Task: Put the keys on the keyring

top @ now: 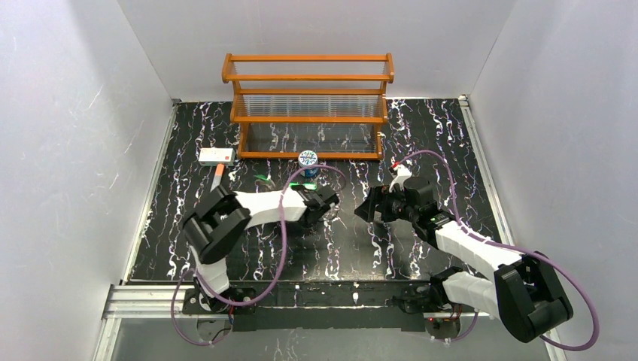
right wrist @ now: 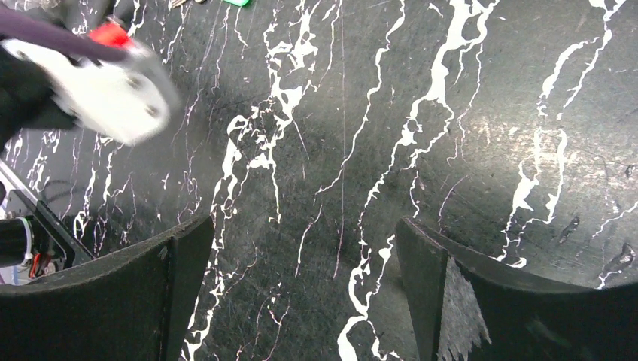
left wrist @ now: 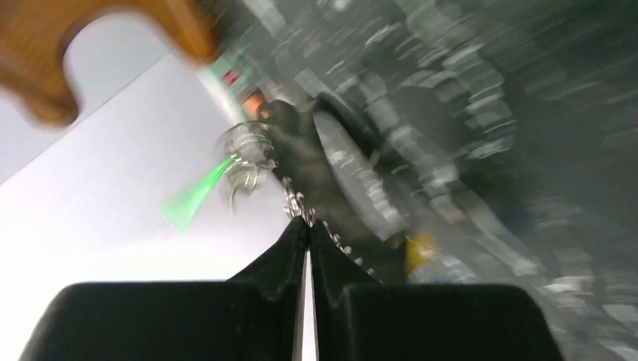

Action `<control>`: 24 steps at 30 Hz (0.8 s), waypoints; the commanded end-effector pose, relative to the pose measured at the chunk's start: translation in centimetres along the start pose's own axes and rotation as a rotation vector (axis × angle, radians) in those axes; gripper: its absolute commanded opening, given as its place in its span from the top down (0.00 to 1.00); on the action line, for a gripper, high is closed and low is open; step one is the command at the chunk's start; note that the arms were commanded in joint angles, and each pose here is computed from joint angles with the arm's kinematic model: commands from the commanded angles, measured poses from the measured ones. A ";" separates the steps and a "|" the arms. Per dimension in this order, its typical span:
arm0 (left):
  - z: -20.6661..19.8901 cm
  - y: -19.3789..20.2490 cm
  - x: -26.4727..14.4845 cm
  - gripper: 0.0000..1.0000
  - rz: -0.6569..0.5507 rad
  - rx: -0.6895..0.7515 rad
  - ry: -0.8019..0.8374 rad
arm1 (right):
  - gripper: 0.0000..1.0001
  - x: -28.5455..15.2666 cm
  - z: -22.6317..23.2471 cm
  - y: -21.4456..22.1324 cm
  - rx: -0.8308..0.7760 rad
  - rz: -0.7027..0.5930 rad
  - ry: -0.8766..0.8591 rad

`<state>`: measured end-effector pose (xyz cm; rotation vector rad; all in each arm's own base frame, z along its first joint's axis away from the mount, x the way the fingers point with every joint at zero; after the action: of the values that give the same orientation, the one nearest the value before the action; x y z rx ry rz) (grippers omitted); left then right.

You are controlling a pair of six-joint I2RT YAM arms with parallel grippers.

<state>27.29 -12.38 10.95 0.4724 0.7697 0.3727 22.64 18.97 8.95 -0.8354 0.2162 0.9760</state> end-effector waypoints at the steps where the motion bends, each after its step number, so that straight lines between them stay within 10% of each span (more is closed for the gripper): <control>1: -2.3 -6.0 -0.8 1.00 -0.157 -0.073 0.083 | 0.01 -0.4 0.6 -1.1 -0.006 -0.038 -0.018; 11: -5.9 -12.6 -5.6 1.00 -0.528 -0.144 0.271 | 0.02 -0.8 0.8 -2.0 -0.026 -0.052 -0.014; 15: -4.4 -12.7 -8.9 0.67 -0.736 -0.305 0.278 | 0.01 -0.8 1.2 -2.4 -0.040 -0.059 -0.024; 17: -3.0 -12.6 -10.7 0.07 -0.846 -0.416 0.262 | 0.01 -0.6 1.4 -2.3 -0.041 -0.046 -0.039; 24: 1.0 -11.5 -13.7 0.02 -1.070 -0.814 0.350 | 0.01 1.1 2.2 -0.9 -0.050 0.107 -0.118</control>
<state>20.25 -27.18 11.44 -0.4816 0.9769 -0.2414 22.78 19.11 8.82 -0.8328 0.2244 1.0319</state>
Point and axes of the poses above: each gripper's point midway between its finger pads, its own x axis out along the fingers, its own z axis along the line the jaws close on, y = z × x, the point moved 2 cm from there along -x, back along the fingers, and after that the axes turned 15 degrees about x, right-handed, at the moved point
